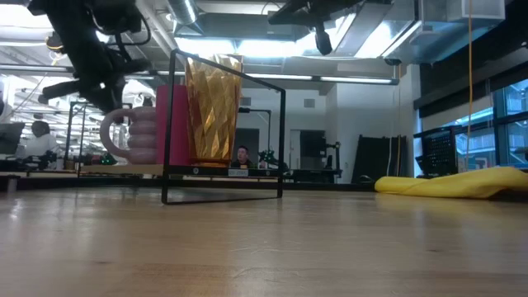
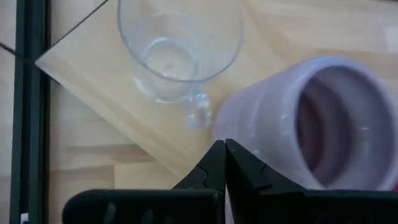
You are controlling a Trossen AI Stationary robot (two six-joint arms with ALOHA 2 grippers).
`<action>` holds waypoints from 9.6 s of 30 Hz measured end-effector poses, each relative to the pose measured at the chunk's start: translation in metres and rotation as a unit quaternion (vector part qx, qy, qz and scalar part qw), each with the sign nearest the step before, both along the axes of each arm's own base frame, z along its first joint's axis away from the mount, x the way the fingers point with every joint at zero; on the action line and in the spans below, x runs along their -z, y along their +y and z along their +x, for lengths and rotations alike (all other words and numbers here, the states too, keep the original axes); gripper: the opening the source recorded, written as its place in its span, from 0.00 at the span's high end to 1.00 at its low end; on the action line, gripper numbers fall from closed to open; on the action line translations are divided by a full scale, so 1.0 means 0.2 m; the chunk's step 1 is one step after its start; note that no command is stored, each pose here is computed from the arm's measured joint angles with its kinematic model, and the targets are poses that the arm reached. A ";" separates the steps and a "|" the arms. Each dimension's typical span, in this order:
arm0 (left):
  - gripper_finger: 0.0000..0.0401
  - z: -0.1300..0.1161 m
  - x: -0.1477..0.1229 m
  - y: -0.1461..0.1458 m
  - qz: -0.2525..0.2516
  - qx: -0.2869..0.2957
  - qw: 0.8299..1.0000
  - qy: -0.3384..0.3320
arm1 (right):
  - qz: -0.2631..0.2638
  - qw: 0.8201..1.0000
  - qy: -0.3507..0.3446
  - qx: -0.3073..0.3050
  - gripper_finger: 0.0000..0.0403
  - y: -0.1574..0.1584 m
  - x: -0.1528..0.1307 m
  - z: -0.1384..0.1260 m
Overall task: Stack small to large cups/mugs on shelf
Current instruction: Put the transparent cup on the shelf, then return to Home Position
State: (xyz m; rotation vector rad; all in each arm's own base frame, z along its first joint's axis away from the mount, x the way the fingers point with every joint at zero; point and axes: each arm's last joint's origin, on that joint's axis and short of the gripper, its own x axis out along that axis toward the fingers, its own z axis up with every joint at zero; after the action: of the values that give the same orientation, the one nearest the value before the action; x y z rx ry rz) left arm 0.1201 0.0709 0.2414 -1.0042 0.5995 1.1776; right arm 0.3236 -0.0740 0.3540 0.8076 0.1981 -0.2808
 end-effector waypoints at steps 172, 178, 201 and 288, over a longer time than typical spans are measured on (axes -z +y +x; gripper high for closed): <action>0.98 -0.17 0.18 -0.28 0.386 0.420 0.644 -0.510 | -0.304 0.886 -0.275 -0.216 0.87 0.37 0.07 -1.21; 0.96 -0.14 0.26 -0.26 0.340 0.424 0.704 -0.457 | -0.303 0.892 -0.252 -0.223 0.87 0.37 0.17 -1.18; 0.96 -0.18 0.38 -0.27 0.264 0.524 0.771 -0.246 | -0.417 0.829 -0.224 -0.299 0.87 0.37 0.50 -1.08; 1.00 -0.18 0.38 -0.27 0.253 0.520 0.778 -0.246 | -0.340 0.867 -0.110 -0.348 0.87 0.37 1.00 -1.05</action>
State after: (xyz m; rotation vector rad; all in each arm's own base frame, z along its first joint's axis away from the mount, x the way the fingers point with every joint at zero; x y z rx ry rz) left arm 0.0841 0.0160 0.1647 -0.3363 0.2835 0.0270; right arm 0.1130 -0.0008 0.1537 0.0255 0.1481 0.4180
